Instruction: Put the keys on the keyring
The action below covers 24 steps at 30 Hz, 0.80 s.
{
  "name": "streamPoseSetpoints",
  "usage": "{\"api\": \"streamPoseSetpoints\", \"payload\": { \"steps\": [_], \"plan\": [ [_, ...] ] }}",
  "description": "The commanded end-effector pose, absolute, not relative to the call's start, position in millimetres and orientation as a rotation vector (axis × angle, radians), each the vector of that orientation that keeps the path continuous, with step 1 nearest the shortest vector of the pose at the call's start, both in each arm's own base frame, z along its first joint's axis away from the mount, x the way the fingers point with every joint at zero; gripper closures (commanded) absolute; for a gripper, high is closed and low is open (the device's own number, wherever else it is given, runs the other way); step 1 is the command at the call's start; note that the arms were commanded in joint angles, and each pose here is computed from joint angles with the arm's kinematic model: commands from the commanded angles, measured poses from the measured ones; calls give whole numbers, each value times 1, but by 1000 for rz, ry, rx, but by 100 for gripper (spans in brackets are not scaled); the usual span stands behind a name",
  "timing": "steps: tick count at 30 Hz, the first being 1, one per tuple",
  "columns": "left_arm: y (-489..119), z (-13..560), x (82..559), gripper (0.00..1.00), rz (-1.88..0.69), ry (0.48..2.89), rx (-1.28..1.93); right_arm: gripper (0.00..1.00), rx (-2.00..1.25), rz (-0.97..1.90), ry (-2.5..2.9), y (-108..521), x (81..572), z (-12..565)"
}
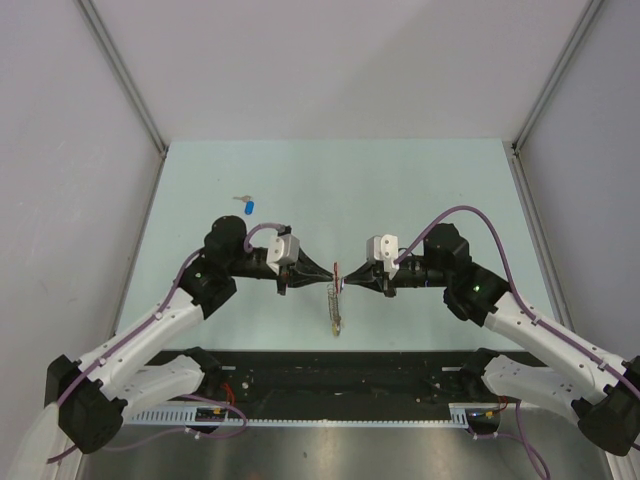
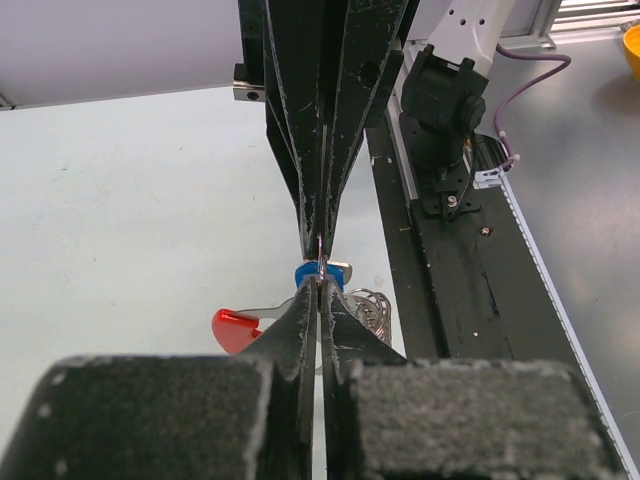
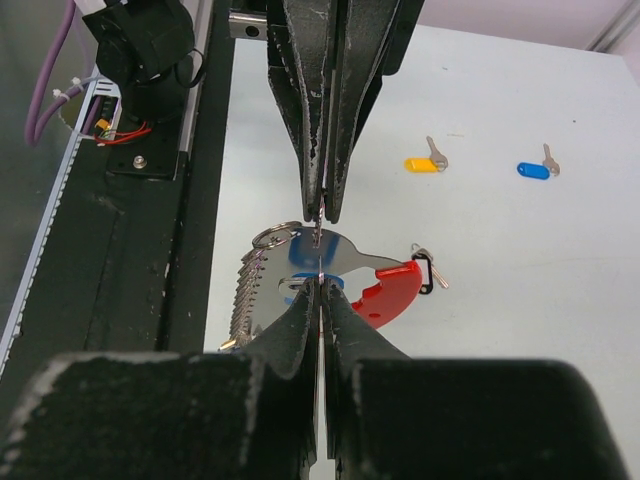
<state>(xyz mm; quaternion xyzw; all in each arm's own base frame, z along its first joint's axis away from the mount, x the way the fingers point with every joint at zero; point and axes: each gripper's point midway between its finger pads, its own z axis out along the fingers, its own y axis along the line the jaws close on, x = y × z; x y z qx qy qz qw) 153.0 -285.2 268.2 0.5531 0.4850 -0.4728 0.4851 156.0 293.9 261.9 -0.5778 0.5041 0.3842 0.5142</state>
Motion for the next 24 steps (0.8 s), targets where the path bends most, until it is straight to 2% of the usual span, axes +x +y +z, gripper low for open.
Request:
{"api": "streamPoseSetpoints", "payload": {
  "steps": [1, 24],
  "plan": [
    [-283, 291, 154, 100, -1119, 1093, 1335, 100, -1383, 928, 1145, 297, 154, 274],
    [-283, 291, 151, 100, -1143, 1087, 1347, 100, -1371, 950, 1130, 300, 152, 280]
  ]
}}
